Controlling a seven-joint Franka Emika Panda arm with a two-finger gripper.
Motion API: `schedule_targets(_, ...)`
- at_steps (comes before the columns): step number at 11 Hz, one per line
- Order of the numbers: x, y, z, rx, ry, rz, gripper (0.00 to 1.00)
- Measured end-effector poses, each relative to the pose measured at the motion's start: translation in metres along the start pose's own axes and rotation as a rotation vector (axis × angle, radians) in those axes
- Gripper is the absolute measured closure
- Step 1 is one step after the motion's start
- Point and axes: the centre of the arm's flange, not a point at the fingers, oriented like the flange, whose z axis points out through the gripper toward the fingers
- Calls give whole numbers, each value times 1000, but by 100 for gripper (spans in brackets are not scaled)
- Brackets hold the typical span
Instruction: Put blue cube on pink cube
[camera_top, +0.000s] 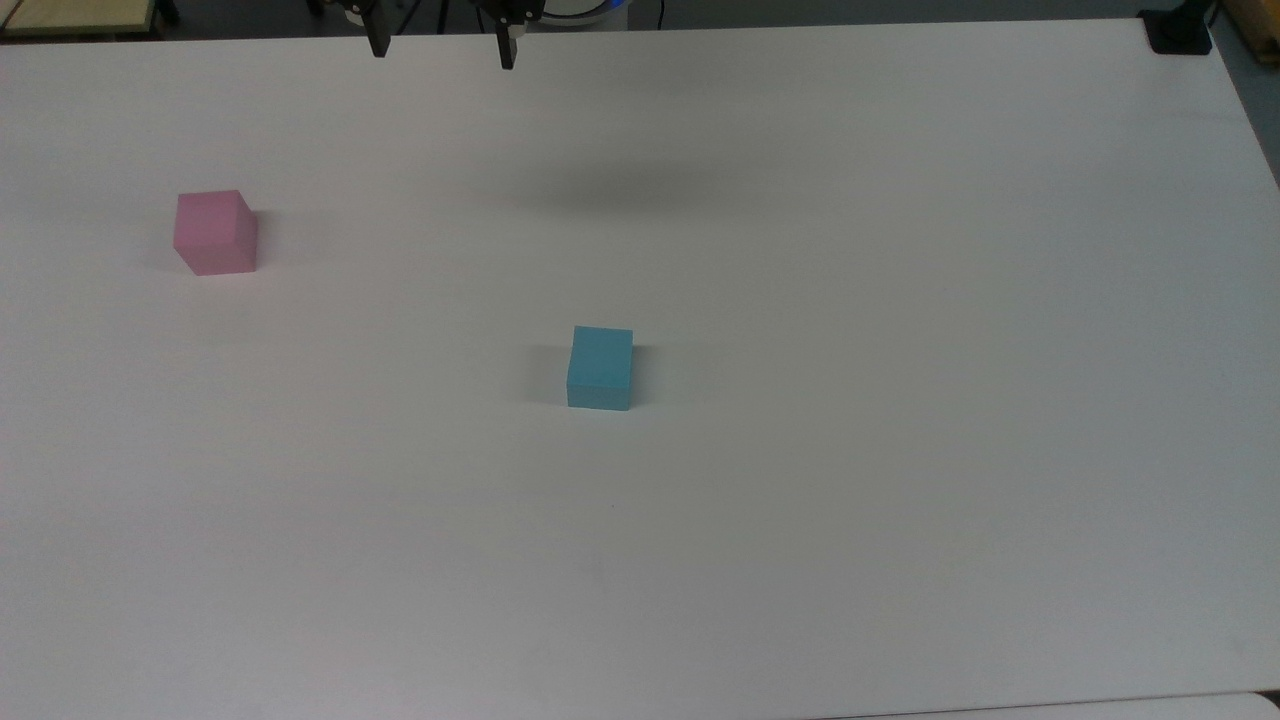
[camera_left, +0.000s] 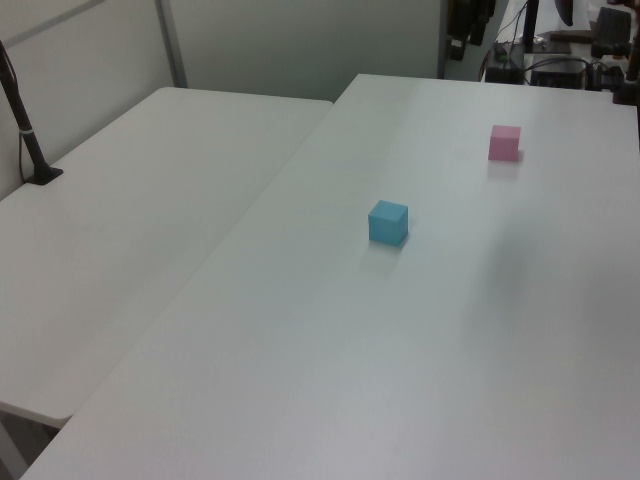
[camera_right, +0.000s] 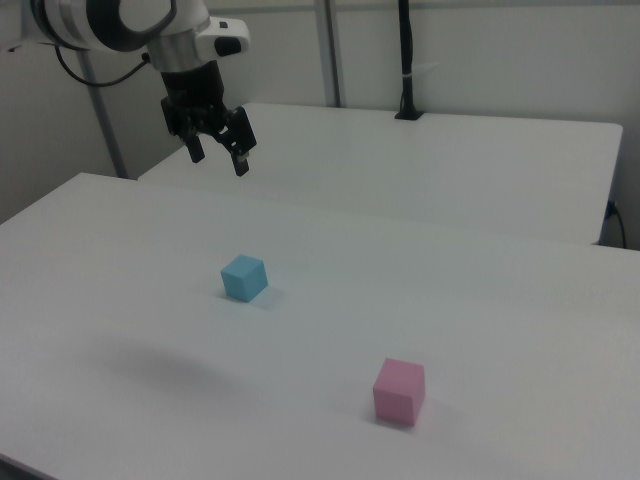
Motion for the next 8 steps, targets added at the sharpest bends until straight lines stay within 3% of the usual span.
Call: schedule_targets(8, -4, 0, 4, -1, -37, -16, 0)
